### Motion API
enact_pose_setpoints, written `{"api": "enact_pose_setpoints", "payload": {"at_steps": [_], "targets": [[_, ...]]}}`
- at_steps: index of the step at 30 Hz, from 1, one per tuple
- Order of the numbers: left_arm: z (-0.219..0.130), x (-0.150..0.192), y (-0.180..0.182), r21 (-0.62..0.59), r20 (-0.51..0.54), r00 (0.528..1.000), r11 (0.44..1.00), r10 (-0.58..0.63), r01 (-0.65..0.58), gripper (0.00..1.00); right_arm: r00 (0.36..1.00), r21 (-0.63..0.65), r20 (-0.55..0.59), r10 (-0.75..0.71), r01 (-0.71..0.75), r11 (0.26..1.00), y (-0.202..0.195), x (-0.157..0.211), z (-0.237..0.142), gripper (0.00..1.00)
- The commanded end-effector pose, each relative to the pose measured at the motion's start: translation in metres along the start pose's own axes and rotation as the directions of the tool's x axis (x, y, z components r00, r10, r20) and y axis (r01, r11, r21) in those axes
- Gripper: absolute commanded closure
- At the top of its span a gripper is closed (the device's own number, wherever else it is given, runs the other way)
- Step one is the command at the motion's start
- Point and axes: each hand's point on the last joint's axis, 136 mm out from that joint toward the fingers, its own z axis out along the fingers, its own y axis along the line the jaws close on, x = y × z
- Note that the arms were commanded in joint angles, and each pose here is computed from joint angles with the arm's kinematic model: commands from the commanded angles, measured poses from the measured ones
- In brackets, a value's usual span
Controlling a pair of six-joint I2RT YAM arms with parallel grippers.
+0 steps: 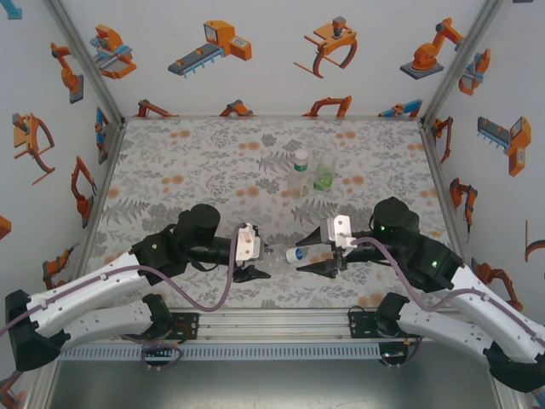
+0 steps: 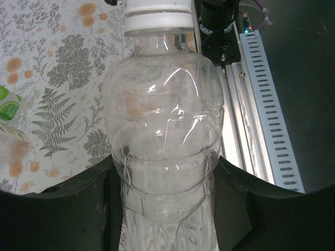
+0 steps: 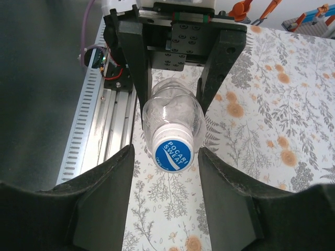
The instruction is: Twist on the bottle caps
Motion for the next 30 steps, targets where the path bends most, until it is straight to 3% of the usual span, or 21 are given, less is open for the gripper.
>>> {"api": "enact_pose_setpoints", "payload": {"at_steps": [1, 11, 16, 20, 25, 28, 30], "targets": [[-0.007, -0.019, -0.004, 0.018, 0.045, 0.998, 0.999, 0.033, -0.034, 1.00, 0.999, -0.018, 0.027, -0.019, 0.019, 1.000, 0.002, -0.004, 0.002, 0.53], [-0.007, -0.018, -0.004, 0.019, 0.043, 0.999, 0.999, 0.028, -0.029, 1.00, 0.999, -0.024, 0.033, 0.007, -0.006, 1.000, 0.002, -0.003, 0.003, 0.66], [-0.007, -0.018, -0.003, 0.010, 0.042, 0.999, 1.000, 0.028, -0.029, 1.00, 0.996, 0.017, 0.033, 0.089, -0.089, 0.996, -0.007, -0.002, 0.005, 0.83], [-0.006, -0.012, 0.006, -0.036, 0.016, 1.000, 0.999, 0.016, -0.016, 1.00, 0.959, 0.106, 0.052, 0.279, -0.283, 0.953, -0.027, 0.004, 0.010, 0.99], [-0.005, -0.004, 0.018, -0.103, -0.015, 1.000, 0.995, 0.006, -0.008, 1.00, 0.796, 0.252, 0.149, 0.586, -0.604, 0.756, -0.061, 0.021, 0.012, 1.00], [-0.004, -0.003, 0.021, -0.121, -0.020, 1.000, 0.993, 0.008, -0.010, 1.00, 0.644, 0.315, 0.235, 0.728, -0.759, 0.570, -0.079, 0.031, 0.008, 1.00], [-0.004, -0.002, 0.023, -0.133, -0.023, 1.000, 0.991, 0.010, -0.013, 1.00, 0.505, 0.385, 0.308, 0.806, -0.841, 0.380, -0.091, 0.048, -0.001, 1.00]]}}
